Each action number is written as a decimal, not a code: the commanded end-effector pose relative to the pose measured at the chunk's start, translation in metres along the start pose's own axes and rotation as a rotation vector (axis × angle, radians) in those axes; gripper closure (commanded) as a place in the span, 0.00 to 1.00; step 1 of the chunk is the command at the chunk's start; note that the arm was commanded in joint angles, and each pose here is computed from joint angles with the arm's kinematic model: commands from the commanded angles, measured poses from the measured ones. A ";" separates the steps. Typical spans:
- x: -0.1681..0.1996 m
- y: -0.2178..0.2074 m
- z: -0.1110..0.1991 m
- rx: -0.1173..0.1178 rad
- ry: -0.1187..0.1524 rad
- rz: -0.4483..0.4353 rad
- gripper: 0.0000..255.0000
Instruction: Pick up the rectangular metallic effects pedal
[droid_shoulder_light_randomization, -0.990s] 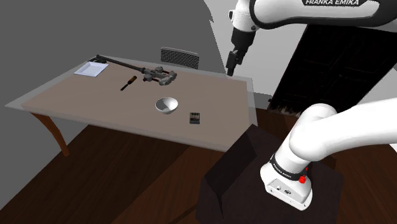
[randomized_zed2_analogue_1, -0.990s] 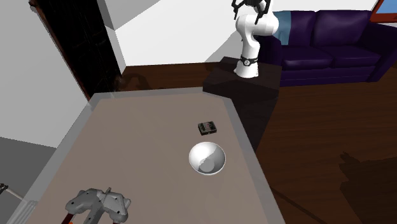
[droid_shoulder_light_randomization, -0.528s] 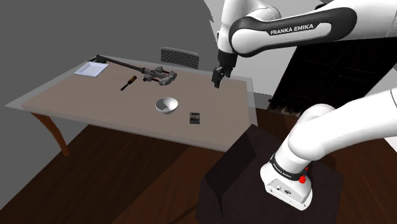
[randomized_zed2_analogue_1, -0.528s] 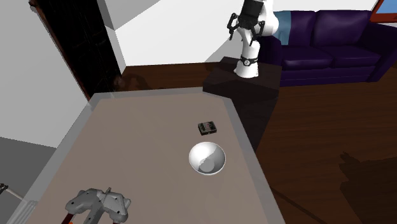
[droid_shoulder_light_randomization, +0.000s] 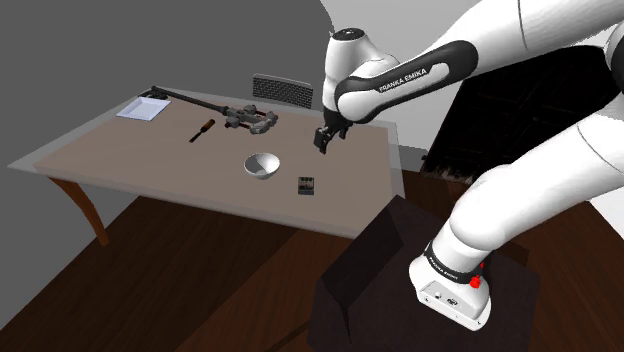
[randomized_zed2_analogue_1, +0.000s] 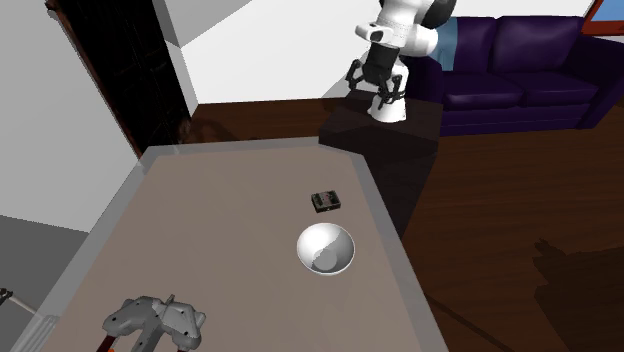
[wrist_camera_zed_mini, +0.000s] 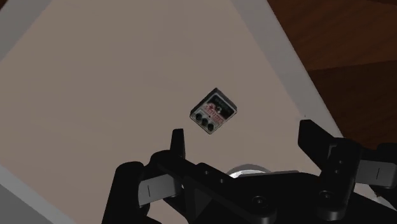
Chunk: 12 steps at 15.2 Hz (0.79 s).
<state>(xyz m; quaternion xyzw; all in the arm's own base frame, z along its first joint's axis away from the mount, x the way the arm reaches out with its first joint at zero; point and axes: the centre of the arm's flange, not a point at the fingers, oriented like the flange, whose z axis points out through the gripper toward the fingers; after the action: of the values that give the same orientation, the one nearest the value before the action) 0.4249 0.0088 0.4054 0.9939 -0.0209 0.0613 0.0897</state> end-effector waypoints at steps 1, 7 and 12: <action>0.009 -0.004 0.026 -0.005 0.005 0.033 0.00; 0.042 -0.010 0.097 -0.025 0.013 0.127 0.00; 0.070 -0.012 0.157 -0.042 0.021 0.206 0.00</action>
<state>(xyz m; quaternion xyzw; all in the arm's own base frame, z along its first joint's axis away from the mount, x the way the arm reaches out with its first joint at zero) 0.5068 -0.0089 0.2705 0.9850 -0.1145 0.0783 0.1028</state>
